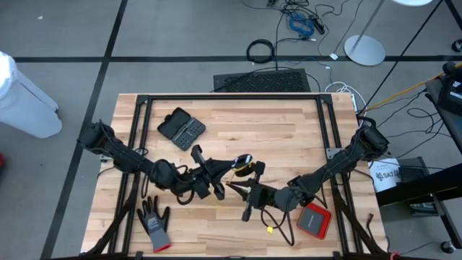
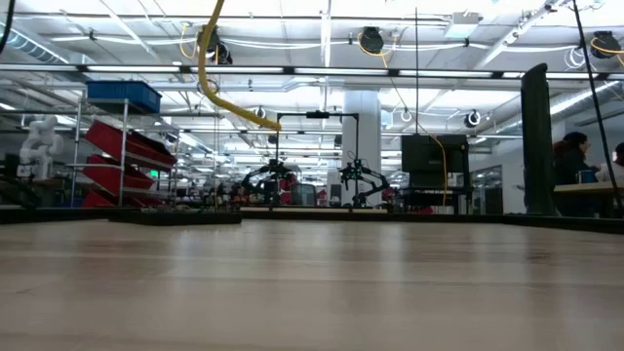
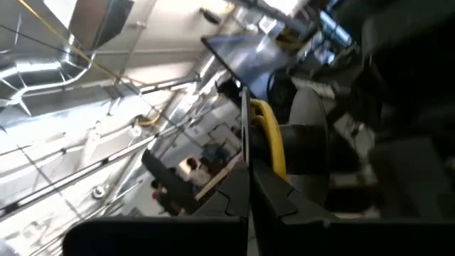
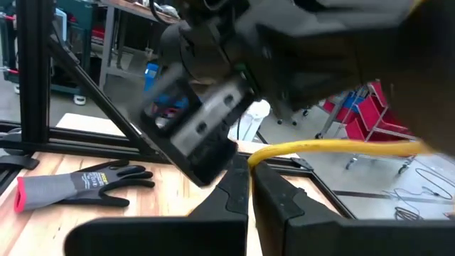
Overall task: Coil cords
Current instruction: Coil the yellow wire onto the spool
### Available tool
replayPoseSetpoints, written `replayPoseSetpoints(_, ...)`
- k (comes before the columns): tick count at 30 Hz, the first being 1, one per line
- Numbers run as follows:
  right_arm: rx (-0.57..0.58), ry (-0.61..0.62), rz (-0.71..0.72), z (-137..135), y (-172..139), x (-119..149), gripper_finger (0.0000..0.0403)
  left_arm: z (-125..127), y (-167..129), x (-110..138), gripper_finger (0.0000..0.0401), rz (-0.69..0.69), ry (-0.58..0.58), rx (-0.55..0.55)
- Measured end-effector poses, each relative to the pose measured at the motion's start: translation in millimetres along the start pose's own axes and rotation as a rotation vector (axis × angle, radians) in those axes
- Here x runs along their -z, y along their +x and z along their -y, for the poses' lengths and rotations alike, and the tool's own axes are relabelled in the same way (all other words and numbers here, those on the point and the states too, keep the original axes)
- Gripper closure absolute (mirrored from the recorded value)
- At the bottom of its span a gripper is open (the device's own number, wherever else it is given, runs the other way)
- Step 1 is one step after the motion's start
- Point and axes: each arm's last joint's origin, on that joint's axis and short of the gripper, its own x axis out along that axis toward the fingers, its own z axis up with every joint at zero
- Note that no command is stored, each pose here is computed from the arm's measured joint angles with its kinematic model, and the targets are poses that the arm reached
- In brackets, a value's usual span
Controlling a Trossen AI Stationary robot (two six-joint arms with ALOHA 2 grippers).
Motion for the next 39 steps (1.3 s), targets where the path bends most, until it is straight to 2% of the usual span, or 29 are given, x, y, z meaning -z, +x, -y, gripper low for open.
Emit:
replayPoseSetpoints(10, 0.015, -0.031, 0.000, -2.7, -4.5, -1.4, 0.0402, 6.0, 1.7, 6.7, 0.0399, -0.045, 0.109, 0.062)
replayPoseSetpoints(19, 0.015, -0.049, 0.033, -0.4, -21.0, -17.1, 0.0402, 14.5, 2.8, 16.2, 0.0399, -0.099, 0.195, 0.147)
replayPoseSetpoints(27, 0.105, -0.116, 0.011, -0.7, -48.9, -30.8, 0.0402, 12.0, 2.6, 16.0, 0.0399, -0.120, 0.219, 0.133)
replayPoseSetpoints(36, 0.333, -0.251, -0.108, -0.6, -75.2, -33.3, 0.0402, 9.3, -2.4, 6.7, 0.0399, -0.102, 0.181, 0.107)
replayPoseSetpoints(39, 0.362, -0.275, -0.128, 0.0, -75.3, -31.0, 0.0402, 7.1, -5.1, 1.3, 0.0399, -0.067, 0.161, 0.116)
